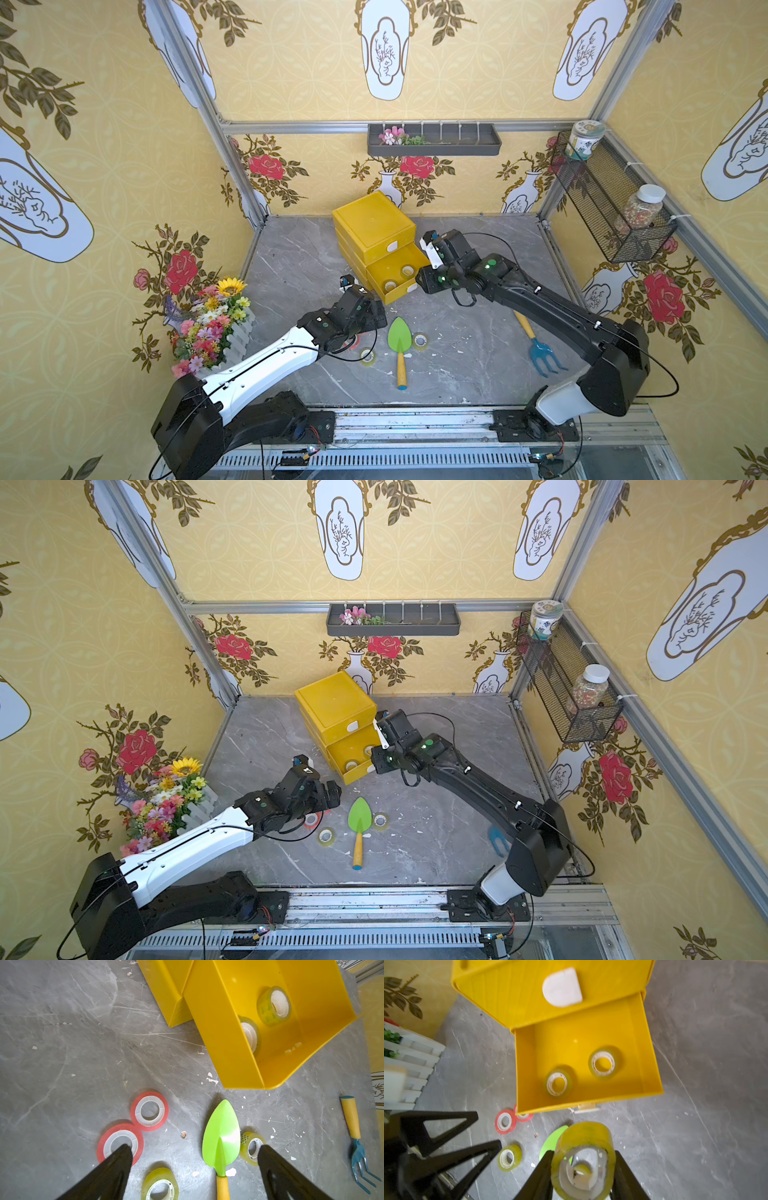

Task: Place the transparent tape into the drawer according to color
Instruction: Place the tape in the drawer.

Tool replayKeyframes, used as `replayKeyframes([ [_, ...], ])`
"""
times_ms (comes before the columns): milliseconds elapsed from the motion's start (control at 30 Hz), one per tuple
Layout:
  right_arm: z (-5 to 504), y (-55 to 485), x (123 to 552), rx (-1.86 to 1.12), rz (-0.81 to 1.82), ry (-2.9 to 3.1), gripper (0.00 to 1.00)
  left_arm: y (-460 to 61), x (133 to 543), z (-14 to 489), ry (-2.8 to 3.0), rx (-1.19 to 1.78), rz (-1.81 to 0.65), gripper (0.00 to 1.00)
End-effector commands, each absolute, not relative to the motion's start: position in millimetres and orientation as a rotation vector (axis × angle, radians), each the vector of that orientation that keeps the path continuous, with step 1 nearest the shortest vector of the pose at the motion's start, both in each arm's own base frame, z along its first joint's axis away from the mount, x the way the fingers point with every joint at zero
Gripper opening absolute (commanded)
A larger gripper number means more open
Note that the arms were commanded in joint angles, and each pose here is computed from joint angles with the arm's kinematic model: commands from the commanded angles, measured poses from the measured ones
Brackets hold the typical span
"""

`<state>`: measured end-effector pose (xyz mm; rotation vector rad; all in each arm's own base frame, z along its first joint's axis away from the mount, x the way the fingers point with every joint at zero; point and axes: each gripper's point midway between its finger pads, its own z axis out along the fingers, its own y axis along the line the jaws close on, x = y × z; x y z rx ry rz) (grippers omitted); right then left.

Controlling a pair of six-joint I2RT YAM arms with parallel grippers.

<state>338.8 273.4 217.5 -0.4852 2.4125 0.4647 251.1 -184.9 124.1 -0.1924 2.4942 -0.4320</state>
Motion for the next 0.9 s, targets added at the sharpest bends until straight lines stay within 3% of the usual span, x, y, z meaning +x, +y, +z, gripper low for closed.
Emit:
replayKeyframes([
  [0, 226, 287, 365, -0.52, 0.489, 2.36, 0.43, -187, 252, 123, 2.495, -0.195, -0.446, 1.0],
  [200, 203, 297, 403, -0.505, 0.46, 2.4, 0.43, -188, 250, 118, 2.509, -0.195, -0.449, 1.0],
  [467, 164, 289, 420, -0.473, 0.357, 2.48, 0.48, -186, 249, 119, 2.511, -0.207, -0.444, 1.0],
  [867, 168, 291, 425, -0.463, 0.364, 2.467, 0.69, -185, 245, 111, 2.54, -0.219, -0.44, 1.0],
])
